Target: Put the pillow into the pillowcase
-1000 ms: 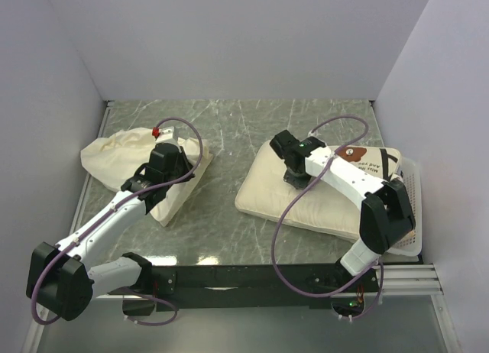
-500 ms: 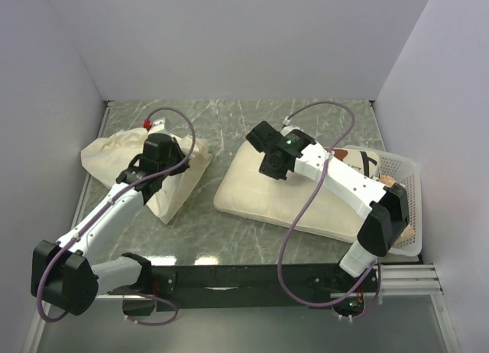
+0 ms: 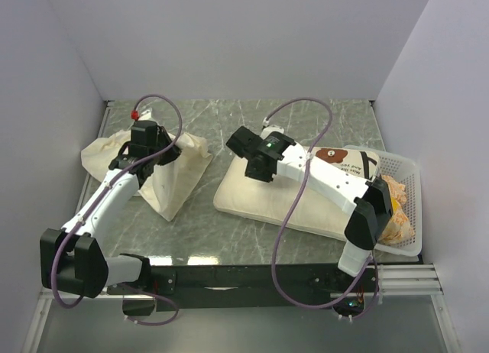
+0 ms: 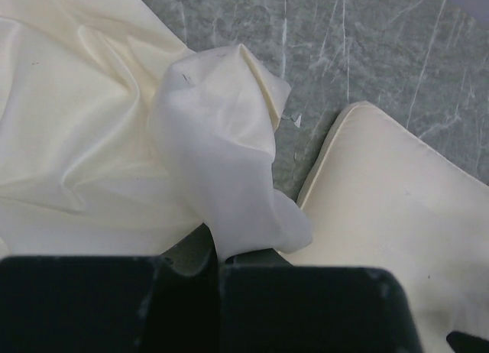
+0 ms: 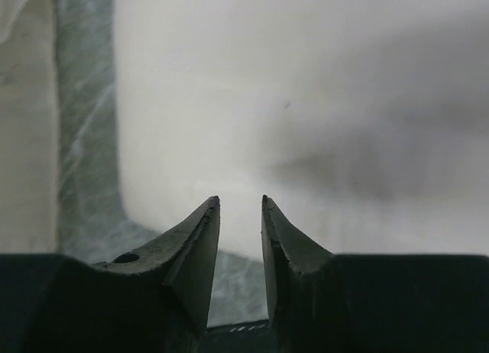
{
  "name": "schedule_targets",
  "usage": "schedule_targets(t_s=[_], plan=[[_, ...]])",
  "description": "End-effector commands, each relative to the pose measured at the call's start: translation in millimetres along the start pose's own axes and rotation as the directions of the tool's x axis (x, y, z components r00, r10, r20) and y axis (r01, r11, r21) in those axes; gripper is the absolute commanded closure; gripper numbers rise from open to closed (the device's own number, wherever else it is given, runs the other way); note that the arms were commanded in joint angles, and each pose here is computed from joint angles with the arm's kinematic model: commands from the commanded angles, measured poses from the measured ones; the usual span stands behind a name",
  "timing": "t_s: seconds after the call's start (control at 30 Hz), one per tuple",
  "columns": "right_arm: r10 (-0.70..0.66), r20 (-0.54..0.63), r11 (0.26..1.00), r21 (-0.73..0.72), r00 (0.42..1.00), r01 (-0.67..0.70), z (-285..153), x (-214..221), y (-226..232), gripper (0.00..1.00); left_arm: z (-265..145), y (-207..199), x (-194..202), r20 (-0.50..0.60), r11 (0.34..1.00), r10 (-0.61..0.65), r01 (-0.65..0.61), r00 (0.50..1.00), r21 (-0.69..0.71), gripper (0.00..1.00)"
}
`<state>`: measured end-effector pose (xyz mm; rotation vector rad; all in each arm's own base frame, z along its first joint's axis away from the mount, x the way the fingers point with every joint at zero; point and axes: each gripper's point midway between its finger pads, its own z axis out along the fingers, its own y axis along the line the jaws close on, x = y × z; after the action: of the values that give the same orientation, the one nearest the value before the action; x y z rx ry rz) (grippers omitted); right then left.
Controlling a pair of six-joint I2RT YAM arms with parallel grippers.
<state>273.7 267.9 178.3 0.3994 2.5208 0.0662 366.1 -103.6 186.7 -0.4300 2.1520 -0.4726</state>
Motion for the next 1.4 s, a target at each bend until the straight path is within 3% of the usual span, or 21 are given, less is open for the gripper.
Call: schedule_targets(t_s=[0.0,0.03,0.1,0.17,0.37,0.47,0.57,0.6,0.73,0.93,1.07,1.37], plan=[[-0.063,0.083,0.986,0.160,0.995,0.049,20,-36,-54,0.56,-7,-13,-5,0.020,0.997,-0.011,0.010,1.000,0.079,0.99],[-0.065,0.098,0.981,0.190,0.993,0.046,23,-39,-64,0.38,-7,-13,-3,0.016,0.997,-0.010,0.008,1.000,0.080,0.99],[-0.082,0.088,0.968,0.243,0.993,0.059,33,-37,-88,0.26,-6,-10,-1,0.008,0.997,-0.005,0.004,1.000,0.073,0.99],[-0.074,0.021,0.975,0.211,0.997,0.068,45,-20,-91,0.23,-5,-8,2,0.004,0.998,-0.003,0.003,1.000,0.068,0.99],[-0.098,-0.008,0.974,0.205,0.995,0.098,65,-5,-91,0.22,-1,-8,6,-0.005,0.997,-0.012,0.012,1.000,0.077,0.99],[-0.131,-0.064,0.976,0.167,0.989,0.140,86,10,-75,0.31,0,-8,8,-0.008,0.996,-0.024,0.025,1.000,0.083,0.99],[-0.140,-0.119,0.986,0.079,0.983,0.150,102,26,-51,0.54,-1,-8,7,-0.005,0.996,-0.029,0.029,1.000,0.082,0.99],[-0.140,-0.114,0.989,0.033,0.984,0.145,107,25,-39,0.68,-1,-7,7,-0.005,0.997,-0.029,0.030,1.000,0.078,0.99],[-0.142,-0.167,0.987,-0.099,0.976,0.127,114,41,-13,0.98,-3,-8,3,0.003,0.997,-0.024,0.023,1.000,0.074,0.99],[-0.123,-0.117,0.984,-0.147,0.986,0.105,94,20,0,1.00,-8,-10,-3,0.016,0.997,-0.015,0.014,1.000,0.076,0.99],[-0.100,-0.049,0.960,-0.267,0.994,0.084,44,-3,14,1.00,-10,-12,-11,0.035,0.997,-0.012,0.010,0.999,0.072,0.99],[-0.152,-0.056,0.895,-0.432,0.987,0.114,-7,27,44,1.00,-4,-14,-25,0.036,0.998,-0.010,0.008,0.999,0.059,0.99]])
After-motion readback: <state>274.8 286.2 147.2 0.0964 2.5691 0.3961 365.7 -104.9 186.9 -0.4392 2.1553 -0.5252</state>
